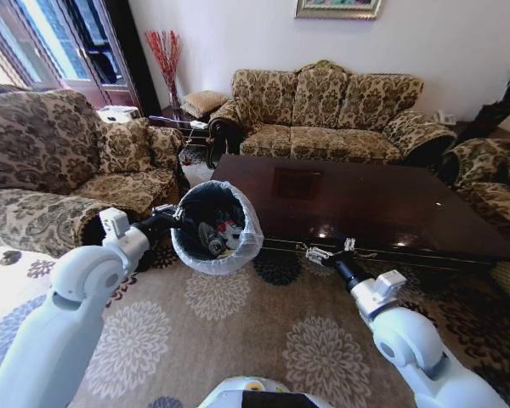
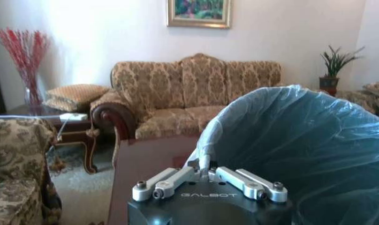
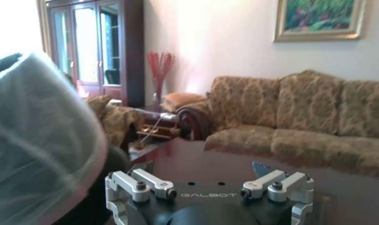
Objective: Move to the front of the table and place the trash on the table into the trash bin.
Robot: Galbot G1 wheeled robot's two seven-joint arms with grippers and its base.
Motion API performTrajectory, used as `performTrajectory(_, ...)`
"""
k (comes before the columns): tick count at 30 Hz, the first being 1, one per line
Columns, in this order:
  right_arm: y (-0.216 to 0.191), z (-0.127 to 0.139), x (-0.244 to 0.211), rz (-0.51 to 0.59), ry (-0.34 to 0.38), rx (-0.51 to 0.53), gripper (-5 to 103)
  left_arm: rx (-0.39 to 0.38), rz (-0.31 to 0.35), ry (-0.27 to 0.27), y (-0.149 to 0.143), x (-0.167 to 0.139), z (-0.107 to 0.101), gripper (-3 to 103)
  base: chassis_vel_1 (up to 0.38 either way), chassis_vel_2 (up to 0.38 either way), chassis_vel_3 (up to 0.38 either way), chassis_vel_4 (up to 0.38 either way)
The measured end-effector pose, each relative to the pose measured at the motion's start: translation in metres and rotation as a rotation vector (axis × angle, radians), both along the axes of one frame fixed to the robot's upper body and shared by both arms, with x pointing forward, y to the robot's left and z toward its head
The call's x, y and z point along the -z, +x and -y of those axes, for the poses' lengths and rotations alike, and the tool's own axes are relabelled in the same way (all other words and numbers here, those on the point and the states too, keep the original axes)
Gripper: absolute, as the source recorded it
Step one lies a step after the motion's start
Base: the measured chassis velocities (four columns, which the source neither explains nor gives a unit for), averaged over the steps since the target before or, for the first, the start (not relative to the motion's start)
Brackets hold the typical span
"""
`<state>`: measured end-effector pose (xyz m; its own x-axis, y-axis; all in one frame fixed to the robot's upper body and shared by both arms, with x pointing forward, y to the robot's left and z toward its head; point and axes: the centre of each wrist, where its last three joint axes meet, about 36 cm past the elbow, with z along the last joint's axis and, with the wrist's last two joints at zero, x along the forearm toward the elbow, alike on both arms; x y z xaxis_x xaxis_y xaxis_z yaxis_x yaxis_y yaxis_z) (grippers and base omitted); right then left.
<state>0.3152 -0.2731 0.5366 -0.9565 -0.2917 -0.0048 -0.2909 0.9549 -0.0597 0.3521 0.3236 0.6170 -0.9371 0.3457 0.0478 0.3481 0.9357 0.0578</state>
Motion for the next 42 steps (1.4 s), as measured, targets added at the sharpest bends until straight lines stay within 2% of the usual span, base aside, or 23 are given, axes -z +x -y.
performTrajectory(2, -0.002, 0.013, -0.012, 0.027, -0.015, 0.035, 100, -0.012, 0.051, -0.017, -0.019, 0.005, 0.003, 0, 0.0, 0.0, 0.0, 0.0)
performTrajectory(7, -0.002, 0.018, -0.018, 0.023, 0.009, 0.024, 100, -0.039, 0.083, -0.008, -0.039, 0.004, 0.004, 0, 0.0, 0.0, 0.0, 0.0)
performTrajectory(11, 0.002, 0.021, -0.018, 0.03, 0.018, 0.035, 100, -0.05, 0.041, 0.041, -0.045, -0.001, 0.004, 0, 0.0, 0.0, 0.0, 0.0)
performTrajectory(16, 0.005, 0.027, -0.02, 0.04, 0.026, 0.054, 100, -0.06, 0.01, 0.076, -0.047, -0.002, 0.003, 0, 0.0, 0.0, 0.0, 0.0)
performTrajectory(17, 0.007, 0.031, -0.021, 0.044, 0.031, 0.063, 100, -0.074, -0.007, 0.1, -0.047, -0.001, 0.002, 0, 0.0, 0.0, 0.0, 0.0)
performTrajectory(19, 0.008, 0.038, -0.022, 0.054, 0.038, 0.079, 100, -0.125, -0.036, 0.14, -0.043, 0.01, -0.003, 0, 0.0, 0.0, 0.0, 0.0)
performTrajectory(21, 0.008, 0.041, -0.022, 0.057, 0.04, 0.082, 100, -0.141, -0.054, 0.144, -0.042, 0.016, -0.006, 0, 0.0, 0.0, 0.0, 0.0)
performTrajectory(23, 0.007, 0.047, -0.02, 0.06, 0.045, 0.085, 100, -0.177, -0.116, 0.147, -0.043, 0.032, -0.011, 0, 0.0, 0.0, 0.0, 0.0)
performTrajectory(24, 0.007, 0.047, -0.02, 0.06, 0.045, 0.085, 100, -0.177, -0.116, 0.147, -0.043, 0.032, -0.011, 0, 0.0, 0.0, 0.0, 0.0)
performTrajectory(26, 0.007, 0.05, -0.017, 0.064, 0.053, 0.086, 100, -0.214, -0.175, 0.156, -0.046, 0.053, -0.017, 0, 0.0, 0.0, 0.0, 0.0)
performTrajectory(28, 0.007, 0.051, -0.016, 0.063, 0.057, 0.086, 100, -0.231, -0.199, 0.153, -0.047, 0.064, -0.02, 0, 0.0, 0.0, 0.0, 0.0)
performTrajectory(30, 0.008, 0.053, -0.014, 0.061, 0.061, 0.088, 100, -0.261, -0.254, 0.135, -0.048, 0.086, -0.025, 0, 0.0, 0.0, 0.0, 0.0)
performTrajectory(32, 0.01, 0.056, -0.012, 0.06, 0.061, 0.089, 100, -0.294, -0.323, 0.095, -0.045, 0.113, -0.027, 0, 0.0, 0.0, 0.0, 0.0)
performTrajectory(33, 0.01, 0.056, -0.012, 0.06, 0.061, 0.089, 100, -0.294, -0.323, 0.095, -0.045, 0.113, -0.027, 0, 0.0, 0.0, 0.0, 0.0)
performTrajectory(34, 0.011, 0.056, -0.012, 0.061, 0.062, 0.089, 100, -0.31, -0.351, 0.078, -0.043, 0.125, -0.027, 0, 0.0, 0.0, 0.0, 0.0)
performTrajectory(37, 0.012, 0.058, -0.011, 0.061, 0.064, 0.092, 100, -0.37, -0.445, 0.021, -0.029, 0.17, -0.027, 0, 0.0, 0.0, 0.0, 0.0)
performTrajectory(38, 0.012, 0.058, -0.011, 0.061, 0.064, 0.092, 100, -0.37, -0.445, 0.021, -0.029, 0.17, -0.027, 0, 0.0, 0.0, 0.0, 0.0)
performTrajectory(41, 0.009, 0.063, -0.011, 0.062, 0.065, 0.103, 100, -0.441, -0.515, -0.026, -0.01, 0.213, -0.027, 0, 0.0, 0.0, 0.0, 0.0)
performTrajectory(42, 0.009, 0.063, -0.011, 0.062, 0.065, 0.103, 100, -0.441, -0.515, -0.026, -0.01, 0.213, -0.027, 0, 0.0, 0.0, 0.0, 0.0)
